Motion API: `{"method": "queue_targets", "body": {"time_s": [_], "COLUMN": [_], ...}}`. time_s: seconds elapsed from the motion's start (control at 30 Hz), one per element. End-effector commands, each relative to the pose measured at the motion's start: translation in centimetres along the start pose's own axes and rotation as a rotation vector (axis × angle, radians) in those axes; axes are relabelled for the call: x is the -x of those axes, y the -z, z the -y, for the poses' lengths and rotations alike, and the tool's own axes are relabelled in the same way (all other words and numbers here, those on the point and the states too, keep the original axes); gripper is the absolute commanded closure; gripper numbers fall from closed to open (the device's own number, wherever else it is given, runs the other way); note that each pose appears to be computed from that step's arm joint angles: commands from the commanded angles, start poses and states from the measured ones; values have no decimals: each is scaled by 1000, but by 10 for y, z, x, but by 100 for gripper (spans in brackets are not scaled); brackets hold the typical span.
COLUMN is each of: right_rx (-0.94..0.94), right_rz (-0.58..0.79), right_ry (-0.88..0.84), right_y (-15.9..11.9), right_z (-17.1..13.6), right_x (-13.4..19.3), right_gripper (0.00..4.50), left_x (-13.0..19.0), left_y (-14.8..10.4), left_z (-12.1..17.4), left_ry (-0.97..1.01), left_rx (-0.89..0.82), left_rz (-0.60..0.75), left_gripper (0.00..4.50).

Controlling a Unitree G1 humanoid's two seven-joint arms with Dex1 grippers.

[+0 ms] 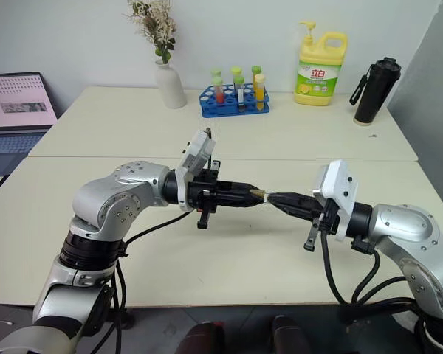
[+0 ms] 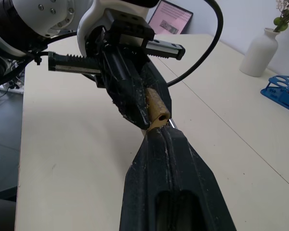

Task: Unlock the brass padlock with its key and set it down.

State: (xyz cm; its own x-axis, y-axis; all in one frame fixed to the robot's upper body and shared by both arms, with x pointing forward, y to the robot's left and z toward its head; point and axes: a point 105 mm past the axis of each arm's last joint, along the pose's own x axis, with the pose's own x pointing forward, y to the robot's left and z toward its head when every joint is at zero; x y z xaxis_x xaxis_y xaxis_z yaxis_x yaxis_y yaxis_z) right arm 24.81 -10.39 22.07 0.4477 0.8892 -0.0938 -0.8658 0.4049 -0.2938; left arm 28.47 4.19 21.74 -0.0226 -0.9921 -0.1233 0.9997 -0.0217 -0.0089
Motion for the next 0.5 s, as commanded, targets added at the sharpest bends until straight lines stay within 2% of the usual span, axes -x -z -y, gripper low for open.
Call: {"method": "queue_targets", "body": {"time_s": [0.03, 0.5], "right_rx": [32, 22], "right_rz": [7, -57], "right_ry": [-3, -119], "right_y": [-3, 12], "right_z": [2, -4], "right_x": [0, 0], "right_gripper": [450, 450], "left_x": [-1, 3], "left_y": [-6, -2], "left_z": [10, 23], "left_ry": [42, 116], "left_rx": [-34, -21], "left_rz": [11, -3], "left_gripper": [433, 433]}}
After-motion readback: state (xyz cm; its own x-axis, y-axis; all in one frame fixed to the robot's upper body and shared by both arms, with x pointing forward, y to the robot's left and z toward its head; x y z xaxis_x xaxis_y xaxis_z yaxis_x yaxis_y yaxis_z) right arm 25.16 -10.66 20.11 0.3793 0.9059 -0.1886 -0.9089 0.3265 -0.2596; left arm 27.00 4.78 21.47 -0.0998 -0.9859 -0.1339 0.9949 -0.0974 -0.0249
